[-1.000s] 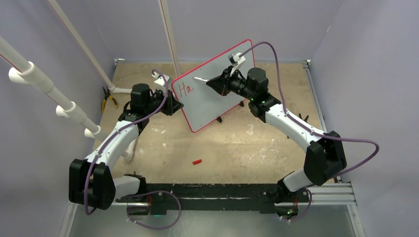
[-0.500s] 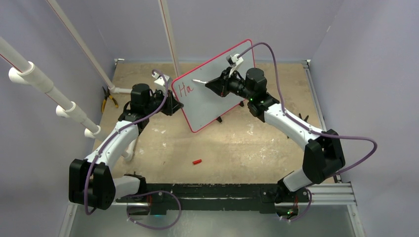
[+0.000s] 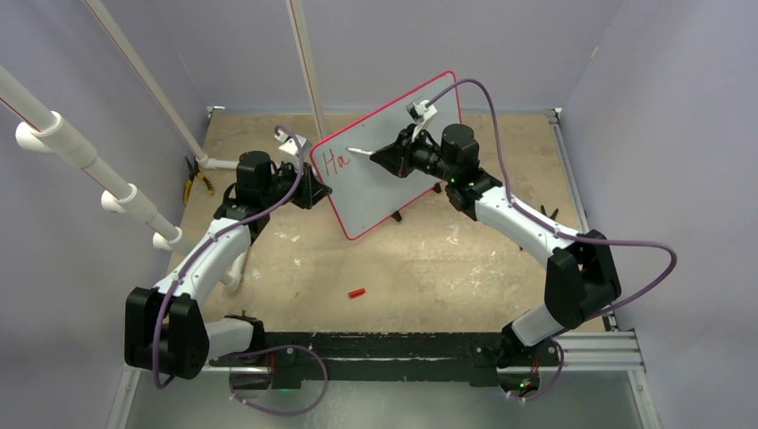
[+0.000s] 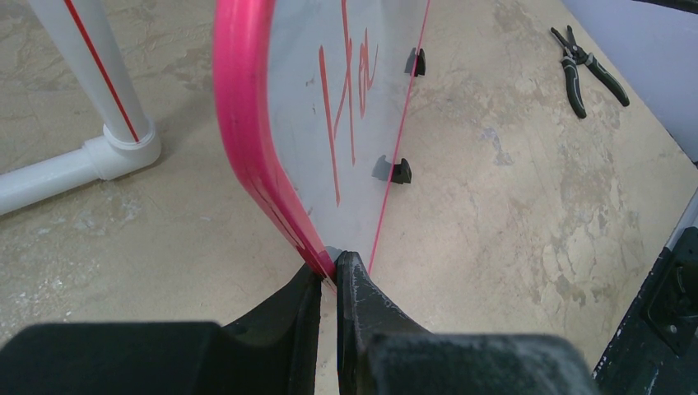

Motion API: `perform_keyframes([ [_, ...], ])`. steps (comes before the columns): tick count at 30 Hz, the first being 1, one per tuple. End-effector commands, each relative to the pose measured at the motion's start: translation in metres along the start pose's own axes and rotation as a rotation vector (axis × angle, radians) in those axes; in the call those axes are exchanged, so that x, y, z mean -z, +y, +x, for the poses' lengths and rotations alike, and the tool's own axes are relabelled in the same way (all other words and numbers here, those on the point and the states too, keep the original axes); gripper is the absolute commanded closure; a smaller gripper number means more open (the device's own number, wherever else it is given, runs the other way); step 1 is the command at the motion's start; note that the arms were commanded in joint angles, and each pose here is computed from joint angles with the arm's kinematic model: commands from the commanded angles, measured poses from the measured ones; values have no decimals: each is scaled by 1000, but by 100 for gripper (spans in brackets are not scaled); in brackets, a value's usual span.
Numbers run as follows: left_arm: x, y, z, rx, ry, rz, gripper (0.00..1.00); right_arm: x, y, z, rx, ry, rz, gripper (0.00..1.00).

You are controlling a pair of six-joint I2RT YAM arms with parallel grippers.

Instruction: Write a sentence on the whiteboard

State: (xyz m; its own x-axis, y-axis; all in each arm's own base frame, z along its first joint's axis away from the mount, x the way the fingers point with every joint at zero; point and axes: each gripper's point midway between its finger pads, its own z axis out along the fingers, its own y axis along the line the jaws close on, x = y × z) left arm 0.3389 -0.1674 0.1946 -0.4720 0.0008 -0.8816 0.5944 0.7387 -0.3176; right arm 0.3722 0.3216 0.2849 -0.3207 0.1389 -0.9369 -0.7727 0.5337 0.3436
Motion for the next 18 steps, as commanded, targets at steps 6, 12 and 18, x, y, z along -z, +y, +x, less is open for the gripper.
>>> perform_keyframes([
  [6,-1,1,-18,-51,-49,-1,100,9,-9,32,-16,53,34,100],
  [12,-1,1,-20,-51,-53,0,100,14,-10,51,-38,89,38,100],
  [18,-1,1,-18,-49,-51,-2,100,20,8,23,-16,28,-13,100],
])
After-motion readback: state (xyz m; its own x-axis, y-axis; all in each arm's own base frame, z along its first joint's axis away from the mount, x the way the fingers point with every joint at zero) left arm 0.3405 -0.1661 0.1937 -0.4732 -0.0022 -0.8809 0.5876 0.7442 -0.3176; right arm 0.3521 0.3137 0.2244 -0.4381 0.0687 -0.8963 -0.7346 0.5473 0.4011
